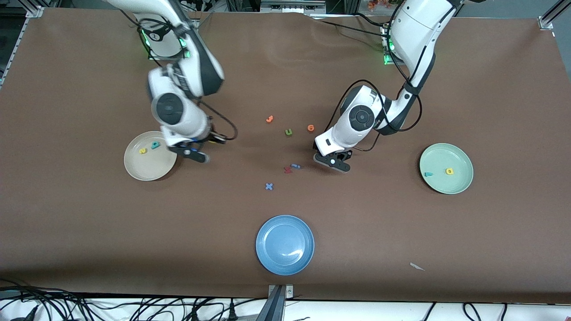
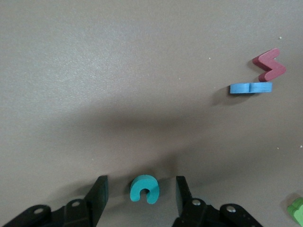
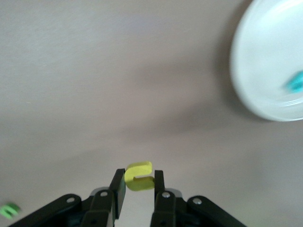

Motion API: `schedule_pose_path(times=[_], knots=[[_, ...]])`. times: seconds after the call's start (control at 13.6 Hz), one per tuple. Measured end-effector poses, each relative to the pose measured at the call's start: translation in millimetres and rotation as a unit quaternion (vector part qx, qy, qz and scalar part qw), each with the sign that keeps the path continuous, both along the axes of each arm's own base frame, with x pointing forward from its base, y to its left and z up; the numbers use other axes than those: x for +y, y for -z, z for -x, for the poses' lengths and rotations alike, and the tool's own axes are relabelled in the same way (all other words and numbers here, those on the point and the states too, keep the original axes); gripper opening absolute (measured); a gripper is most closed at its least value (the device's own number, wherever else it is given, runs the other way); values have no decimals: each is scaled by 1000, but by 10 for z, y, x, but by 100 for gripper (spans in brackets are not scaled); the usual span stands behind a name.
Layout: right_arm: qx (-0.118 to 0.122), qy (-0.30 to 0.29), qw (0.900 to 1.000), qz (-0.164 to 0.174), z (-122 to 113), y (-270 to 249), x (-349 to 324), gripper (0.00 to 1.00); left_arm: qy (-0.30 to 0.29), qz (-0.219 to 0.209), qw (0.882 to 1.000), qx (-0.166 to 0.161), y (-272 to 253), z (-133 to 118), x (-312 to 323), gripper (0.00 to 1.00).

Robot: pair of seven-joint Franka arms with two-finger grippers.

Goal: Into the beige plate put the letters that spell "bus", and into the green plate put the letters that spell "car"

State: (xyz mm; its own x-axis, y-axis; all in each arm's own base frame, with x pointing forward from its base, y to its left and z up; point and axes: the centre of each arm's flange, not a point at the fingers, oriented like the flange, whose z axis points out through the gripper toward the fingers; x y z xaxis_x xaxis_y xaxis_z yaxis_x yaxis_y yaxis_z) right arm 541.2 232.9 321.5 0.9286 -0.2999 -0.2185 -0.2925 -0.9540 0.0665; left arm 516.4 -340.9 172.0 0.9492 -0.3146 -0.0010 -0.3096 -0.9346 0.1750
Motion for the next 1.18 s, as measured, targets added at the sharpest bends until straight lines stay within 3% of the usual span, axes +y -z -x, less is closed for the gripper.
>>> schedule_pose_path(times=[0.15,0.22,0.59,0.88,1.03,1.18], knots=[[10,-43,999,-11,-150,-126,-607,28,-1,0,1000,-1,-9,-13,6,48],[11,-65,998,-15,-218,-114,-891,28,0,0,1000,-1,-10,-11,2,48],[21,-125,991,-51,-368,380,-1848,28,3,-2,1000,-3,-7,6,-27,48],[33,-129,989,-61,-379,930,-1971,28,4,-3,1000,-3,-5,14,-38,50],[35,-128,989,-59,-379,989,-1976,29,8,-4,1000,-3,4,32,-57,63],[33,-128,990,-59,-393,966,-1983,41,14,-7,1000,-5,7,39,-67,61]])
